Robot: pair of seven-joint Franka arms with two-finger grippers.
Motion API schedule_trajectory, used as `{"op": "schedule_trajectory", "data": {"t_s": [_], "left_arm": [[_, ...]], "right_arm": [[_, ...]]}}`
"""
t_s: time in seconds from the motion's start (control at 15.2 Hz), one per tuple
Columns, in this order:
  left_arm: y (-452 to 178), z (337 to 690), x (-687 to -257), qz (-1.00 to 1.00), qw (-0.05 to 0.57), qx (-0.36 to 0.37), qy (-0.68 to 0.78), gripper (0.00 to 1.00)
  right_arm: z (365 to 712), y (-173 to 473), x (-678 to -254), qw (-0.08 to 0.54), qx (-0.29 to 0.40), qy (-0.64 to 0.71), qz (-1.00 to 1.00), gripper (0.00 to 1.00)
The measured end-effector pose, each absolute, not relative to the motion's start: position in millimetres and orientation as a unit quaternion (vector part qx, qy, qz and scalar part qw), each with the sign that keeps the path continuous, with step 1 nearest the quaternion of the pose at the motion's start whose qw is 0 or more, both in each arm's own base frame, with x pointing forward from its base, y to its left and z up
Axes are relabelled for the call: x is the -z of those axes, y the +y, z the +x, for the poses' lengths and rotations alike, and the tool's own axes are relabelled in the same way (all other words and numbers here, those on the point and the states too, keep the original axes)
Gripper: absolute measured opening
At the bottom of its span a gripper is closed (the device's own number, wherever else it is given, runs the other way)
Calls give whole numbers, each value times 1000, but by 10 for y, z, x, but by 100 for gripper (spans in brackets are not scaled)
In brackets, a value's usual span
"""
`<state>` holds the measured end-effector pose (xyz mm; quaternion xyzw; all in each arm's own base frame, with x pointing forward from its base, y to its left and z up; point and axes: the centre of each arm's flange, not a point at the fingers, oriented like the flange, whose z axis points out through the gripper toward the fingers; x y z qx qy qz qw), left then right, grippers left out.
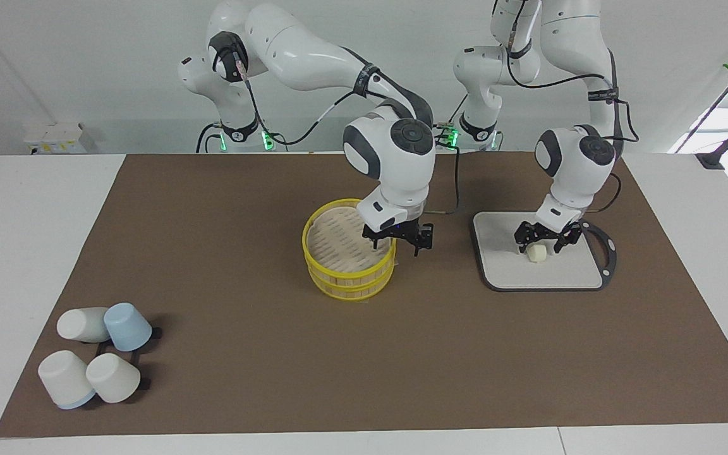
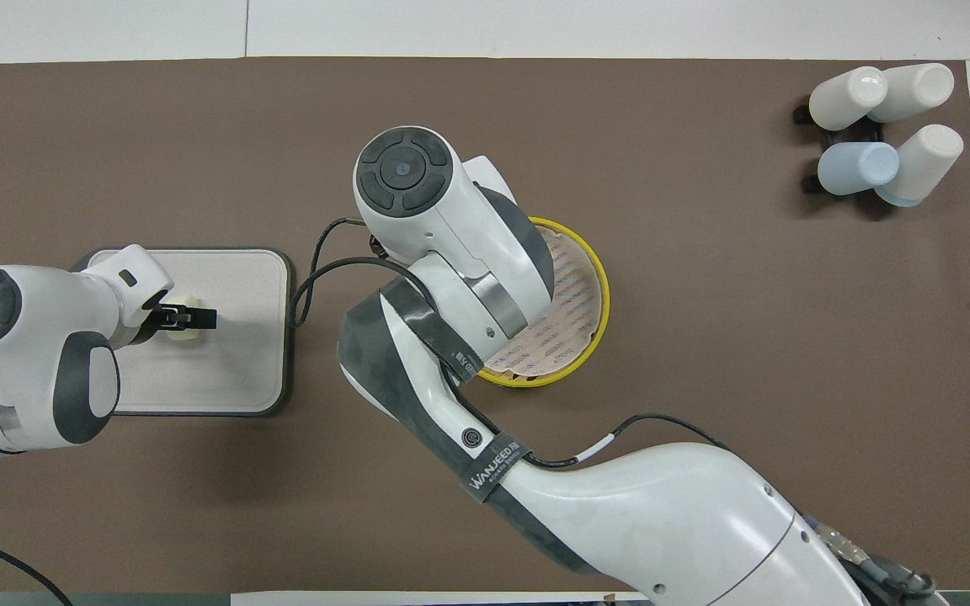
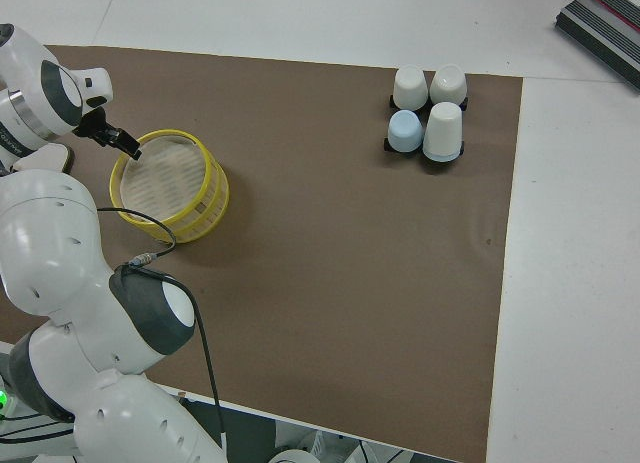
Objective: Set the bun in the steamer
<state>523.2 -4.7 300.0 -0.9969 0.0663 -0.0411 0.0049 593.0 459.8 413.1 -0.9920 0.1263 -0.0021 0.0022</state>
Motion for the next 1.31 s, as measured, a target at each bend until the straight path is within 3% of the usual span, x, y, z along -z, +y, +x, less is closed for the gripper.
{"op": "schedule_trajectory", "data": {"t_s": [0.26, 0.46, 0.72, 0.92, 1.31], "left_arm": [[-85, 5257, -2999, -997, 4, 29, 70, 89], [-112, 5334, -3131, -997, 3, 8, 73, 51], [-130, 5349, -3157, -997, 3, 6, 74, 12], [-129, 5381, -3219, -997, 2, -3, 74, 8], [-154, 5633, -3761, -998, -7, -21, 63, 11]], "right_arm": [[5805, 4717, -4061, 9, -21, 123, -992, 100], [5759, 4695, -3924, -2, -36, 123, -992, 100], [5664, 4660, -3805, -10, -55, 119, -991, 100], [5600, 4620, -3770, -16, -65, 98, -993, 97], [5559, 4590, -3772, -20, -71, 71, -995, 95]]}}
